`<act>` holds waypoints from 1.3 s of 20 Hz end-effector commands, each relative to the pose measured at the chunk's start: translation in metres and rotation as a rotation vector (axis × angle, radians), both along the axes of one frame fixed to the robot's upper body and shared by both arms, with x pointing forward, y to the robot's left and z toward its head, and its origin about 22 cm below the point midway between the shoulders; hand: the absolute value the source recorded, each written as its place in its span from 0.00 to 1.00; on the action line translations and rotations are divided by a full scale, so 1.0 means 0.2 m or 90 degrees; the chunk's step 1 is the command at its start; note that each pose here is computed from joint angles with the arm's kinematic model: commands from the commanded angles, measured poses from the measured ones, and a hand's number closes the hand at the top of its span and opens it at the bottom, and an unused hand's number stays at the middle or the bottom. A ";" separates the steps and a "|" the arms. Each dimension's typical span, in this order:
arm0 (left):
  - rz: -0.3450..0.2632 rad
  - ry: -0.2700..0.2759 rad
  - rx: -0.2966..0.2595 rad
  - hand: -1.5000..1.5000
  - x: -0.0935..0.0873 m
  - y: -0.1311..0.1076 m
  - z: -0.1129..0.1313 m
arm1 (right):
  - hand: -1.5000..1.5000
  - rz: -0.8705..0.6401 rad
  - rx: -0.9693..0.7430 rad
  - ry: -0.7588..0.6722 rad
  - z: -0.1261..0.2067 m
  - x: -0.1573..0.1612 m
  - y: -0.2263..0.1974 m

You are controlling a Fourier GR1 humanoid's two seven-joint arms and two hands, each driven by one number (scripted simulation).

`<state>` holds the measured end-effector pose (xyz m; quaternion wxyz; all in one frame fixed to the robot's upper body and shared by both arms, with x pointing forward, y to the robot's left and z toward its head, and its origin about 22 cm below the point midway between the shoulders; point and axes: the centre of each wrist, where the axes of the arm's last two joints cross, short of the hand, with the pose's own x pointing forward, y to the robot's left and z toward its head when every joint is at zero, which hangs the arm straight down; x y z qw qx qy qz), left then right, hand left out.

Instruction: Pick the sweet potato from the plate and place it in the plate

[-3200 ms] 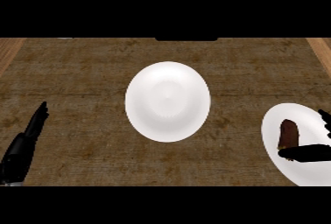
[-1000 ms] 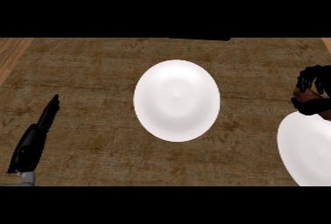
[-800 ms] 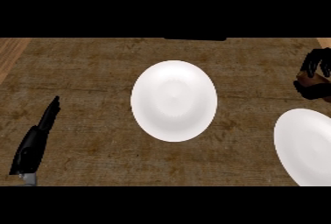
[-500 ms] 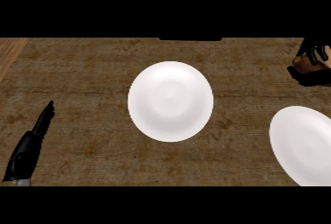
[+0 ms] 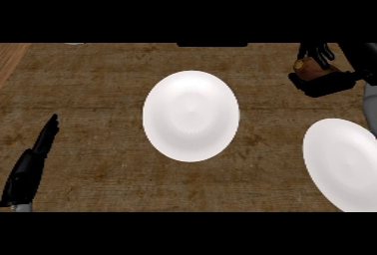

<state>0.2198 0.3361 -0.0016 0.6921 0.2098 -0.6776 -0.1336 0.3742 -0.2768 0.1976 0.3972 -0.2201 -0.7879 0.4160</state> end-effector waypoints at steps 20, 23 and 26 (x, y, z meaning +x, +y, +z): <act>-0.009 0.006 -0.003 0.50 0.01 0.00 -0.02 | 1.00 0.062 -0.068 0.192 -0.38 0.13 1.09; -0.021 -0.010 0.004 0.50 0.06 -0.05 0.00 | 1.00 0.069 -0.050 0.274 -0.46 0.08 1.16; -0.023 -0.009 0.009 0.50 0.08 -0.01 0.08 | 0.00 -0.024 0.004 0.300 -0.55 0.15 1.08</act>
